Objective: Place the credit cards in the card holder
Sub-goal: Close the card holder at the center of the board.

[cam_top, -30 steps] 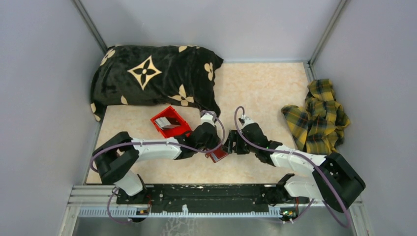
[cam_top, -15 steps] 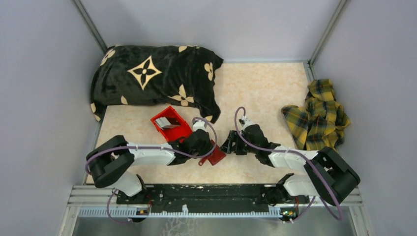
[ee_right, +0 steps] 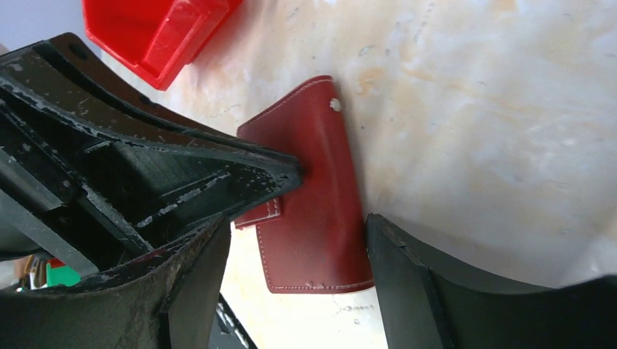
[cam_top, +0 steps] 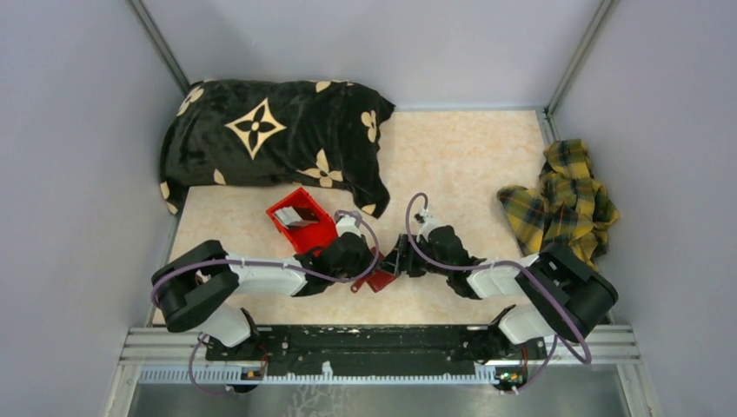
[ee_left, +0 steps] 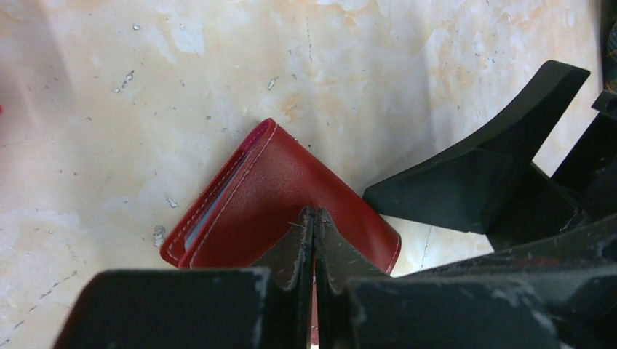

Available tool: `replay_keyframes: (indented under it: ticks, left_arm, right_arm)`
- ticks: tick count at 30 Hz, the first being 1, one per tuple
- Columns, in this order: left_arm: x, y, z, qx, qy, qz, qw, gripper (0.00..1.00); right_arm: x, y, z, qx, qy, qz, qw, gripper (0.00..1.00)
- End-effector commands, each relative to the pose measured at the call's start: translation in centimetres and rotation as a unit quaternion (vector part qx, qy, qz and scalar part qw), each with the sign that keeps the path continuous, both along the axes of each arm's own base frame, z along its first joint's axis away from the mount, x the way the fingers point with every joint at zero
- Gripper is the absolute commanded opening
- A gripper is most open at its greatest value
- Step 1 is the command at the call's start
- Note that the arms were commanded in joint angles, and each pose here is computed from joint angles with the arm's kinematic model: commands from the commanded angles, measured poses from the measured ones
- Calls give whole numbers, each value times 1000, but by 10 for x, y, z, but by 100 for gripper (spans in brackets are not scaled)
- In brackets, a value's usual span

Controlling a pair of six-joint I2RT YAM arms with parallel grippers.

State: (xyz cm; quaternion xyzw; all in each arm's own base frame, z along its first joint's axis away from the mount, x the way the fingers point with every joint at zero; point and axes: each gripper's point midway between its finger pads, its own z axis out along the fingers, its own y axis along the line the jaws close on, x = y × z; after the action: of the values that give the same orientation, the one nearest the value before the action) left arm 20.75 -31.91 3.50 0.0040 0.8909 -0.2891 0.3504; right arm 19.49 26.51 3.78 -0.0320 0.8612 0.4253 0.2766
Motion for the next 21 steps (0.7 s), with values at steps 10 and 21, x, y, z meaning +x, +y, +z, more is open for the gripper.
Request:
replay_keyframes:
  ticks: [10,21]
  left_arm:
    - [-33,49,-56,94,74,12,993,1]
    - [-18,48,-14,78,28,34,996,24]
  right_arm:
    - [-81,-9,-74,-50,109,41,992,70]
    - [-80,-13,-91,-86,122,1,989,69]
